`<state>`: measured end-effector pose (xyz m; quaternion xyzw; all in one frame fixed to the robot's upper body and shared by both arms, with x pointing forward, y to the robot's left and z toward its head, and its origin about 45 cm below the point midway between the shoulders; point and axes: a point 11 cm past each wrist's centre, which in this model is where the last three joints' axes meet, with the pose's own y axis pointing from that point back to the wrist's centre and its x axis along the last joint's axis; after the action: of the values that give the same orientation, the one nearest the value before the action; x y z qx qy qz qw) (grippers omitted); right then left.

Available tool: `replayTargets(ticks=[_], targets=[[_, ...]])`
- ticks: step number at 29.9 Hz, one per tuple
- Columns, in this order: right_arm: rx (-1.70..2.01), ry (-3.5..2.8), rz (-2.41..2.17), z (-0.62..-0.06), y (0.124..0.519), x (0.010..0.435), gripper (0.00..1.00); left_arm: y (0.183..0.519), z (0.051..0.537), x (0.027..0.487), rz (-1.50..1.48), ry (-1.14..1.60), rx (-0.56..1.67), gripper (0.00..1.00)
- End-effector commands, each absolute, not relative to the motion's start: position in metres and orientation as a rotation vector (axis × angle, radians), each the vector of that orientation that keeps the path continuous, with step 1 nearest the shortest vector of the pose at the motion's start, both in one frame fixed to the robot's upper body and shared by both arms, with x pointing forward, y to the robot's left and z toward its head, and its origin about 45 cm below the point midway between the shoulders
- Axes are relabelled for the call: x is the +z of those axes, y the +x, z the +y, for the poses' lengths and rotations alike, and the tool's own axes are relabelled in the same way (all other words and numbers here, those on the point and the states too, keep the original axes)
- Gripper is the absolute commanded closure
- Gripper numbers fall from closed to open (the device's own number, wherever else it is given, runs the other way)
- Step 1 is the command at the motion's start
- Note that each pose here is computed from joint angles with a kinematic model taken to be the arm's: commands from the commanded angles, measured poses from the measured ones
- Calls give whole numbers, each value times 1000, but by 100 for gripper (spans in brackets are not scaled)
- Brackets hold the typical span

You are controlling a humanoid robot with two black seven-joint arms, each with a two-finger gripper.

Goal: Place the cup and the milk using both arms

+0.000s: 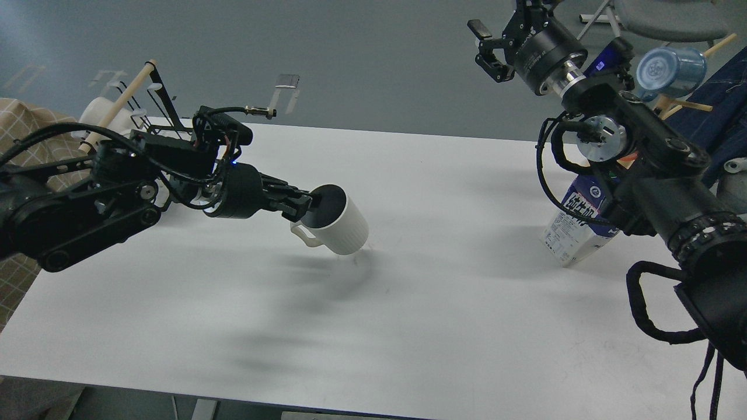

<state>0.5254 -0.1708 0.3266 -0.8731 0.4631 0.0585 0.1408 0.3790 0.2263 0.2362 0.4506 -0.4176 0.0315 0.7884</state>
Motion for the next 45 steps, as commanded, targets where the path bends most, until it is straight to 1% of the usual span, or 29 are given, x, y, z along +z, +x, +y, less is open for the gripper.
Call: replayTargets(ticks=[1, 8, 12, 23, 24, 25, 27, 28, 30, 32, 35, 36, 38, 39, 40, 43, 45], targets=[[182, -2526, 1318, -161, 524, 325, 0, 383, 214, 228, -944, 994, 33, 100], [192, -2527, 1322, -162, 523, 321, 0, 375, 209, 202, -972, 1061, -82, 100], [195, -2527, 1324, -162, 523, 319, 0, 373, 201, 199, -977, 1057, -109, 100], [203, -2527, 1328, -163, 522, 316, 0, 380, 189, 201, -994, 1049, -108, 100], [203, -2527, 1328, -163, 522, 316, 0, 380, 189, 200, -992, 1050, -107, 96], [202, -2528, 1326, -162, 522, 316, 0, 380, 189, 199, -990, 1051, -106, 81], [204, -2528, 1327, -163, 522, 316, 0, 380, 189, 199, -990, 1051, -106, 75], [204, -2528, 1327, -163, 522, 316, 0, 380, 189, 199, -990, 1051, -106, 75], [204, -2528, 1327, -163, 522, 316, 0, 380, 189, 200, -989, 1051, -106, 69], [203, -2529, 1327, -163, 522, 315, 0, 380, 189, 200, -989, 1051, -106, 65], [203, -2528, 1325, -162, 522, 316, 0, 380, 187, 200, -988, 1044, -106, 51], [205, -2529, 1328, -163, 522, 315, 0, 381, 186, 202, -988, 1040, -101, 34], [204, -2530, 1326, -162, 522, 315, 0, 382, 183, 207, -997, 1029, -98, 16], [204, -2530, 1326, -162, 522, 315, 0, 384, 179, 214, -1013, 1018, -97, 9], [206, -2530, 1327, -163, 521, 314, 0, 385, 178, 218, -1022, 1013, -96, 7], [205, -2529, 1332, -165, 521, 313, 0, 392, 177, 238, -1024, 985, -56, 6], [195, -2527, 1341, -171, 522, 315, 0, 402, 183, 268, -1006, 951, 15, 4]])
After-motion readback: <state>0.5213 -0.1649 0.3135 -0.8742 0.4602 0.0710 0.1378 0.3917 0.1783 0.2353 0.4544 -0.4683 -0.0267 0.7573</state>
